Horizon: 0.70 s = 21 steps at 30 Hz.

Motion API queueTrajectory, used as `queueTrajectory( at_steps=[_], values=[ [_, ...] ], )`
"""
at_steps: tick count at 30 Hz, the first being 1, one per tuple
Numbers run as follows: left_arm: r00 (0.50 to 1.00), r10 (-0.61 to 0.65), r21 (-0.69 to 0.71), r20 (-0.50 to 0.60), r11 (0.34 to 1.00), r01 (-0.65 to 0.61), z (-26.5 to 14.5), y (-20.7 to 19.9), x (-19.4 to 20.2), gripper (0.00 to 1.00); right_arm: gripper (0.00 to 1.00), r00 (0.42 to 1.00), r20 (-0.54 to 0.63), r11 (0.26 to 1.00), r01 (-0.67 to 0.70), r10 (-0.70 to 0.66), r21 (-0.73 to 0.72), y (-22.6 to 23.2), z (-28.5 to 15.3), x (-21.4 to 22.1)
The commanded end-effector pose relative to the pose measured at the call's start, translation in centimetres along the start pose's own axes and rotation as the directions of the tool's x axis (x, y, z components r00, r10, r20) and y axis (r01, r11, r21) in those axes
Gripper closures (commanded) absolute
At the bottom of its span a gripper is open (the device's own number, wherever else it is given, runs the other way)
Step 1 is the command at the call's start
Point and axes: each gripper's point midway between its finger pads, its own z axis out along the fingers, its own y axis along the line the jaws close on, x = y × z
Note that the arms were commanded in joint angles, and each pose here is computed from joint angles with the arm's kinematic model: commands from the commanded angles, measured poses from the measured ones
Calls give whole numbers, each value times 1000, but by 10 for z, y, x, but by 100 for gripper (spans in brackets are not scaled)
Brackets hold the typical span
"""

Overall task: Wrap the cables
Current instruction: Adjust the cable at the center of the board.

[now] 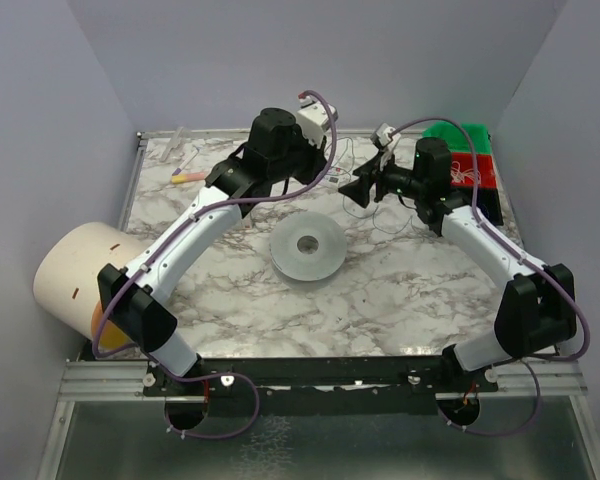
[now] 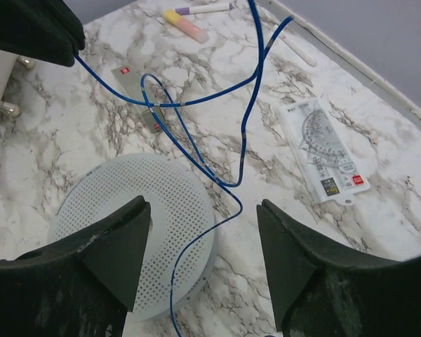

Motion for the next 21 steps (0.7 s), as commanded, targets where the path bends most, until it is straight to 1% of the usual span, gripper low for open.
queueTrajectory(
  at_steps=[1, 6, 7, 8, 11, 12, 16, 19, 21],
  values=[
    [998, -39, 58, 42, 998, 36, -9, -8, -11, 100, 35, 999, 19, 998, 46, -46, 32, -8, 13, -4],
    [998, -57, 73, 40, 996, 54, -9, -7, -11, 100, 49, 999, 33, 998, 33, -35, 62, -15, 18, -1],
    [997, -64, 76, 39, 995, 61, -9, -7, -11, 100, 54, 999, 38, 997, 29, -32, 70, -17, 19, -2],
    [997, -68, 78, 38, 995, 65, -9, -6, -10, 100, 62, 999, 43, 996, 27, -30, 81, -19, 19, -3],
    [996, -82, 81, 35, 994, 79, -10, -2, -9, 100, 94, 998, 46, 992, 27, -33, 126, -26, 17, -3],
    [996, -87, 79, 34, 993, 84, -10, 1, -8, 100, 99, 998, 46, 987, 31, -39, 158, -30, 15, -4],
    [995, -96, 77, 11, 993, 95, -13, 7, -2, 100, 100, 996, 43, 941, 60, -78, 332, -56, -1, -11],
    [995, -91, 87, -42, 992, 94, -14, 8, 9, 100, 100, 993, 47, 888, 73, -106, 455, -74, -17, -21],
    [993, -84, 111, -86, 990, 93, -15, 5, 16, 100, 100, 993, 42, 861, 78, -114, 503, -82, -24, -25]
  ],
)
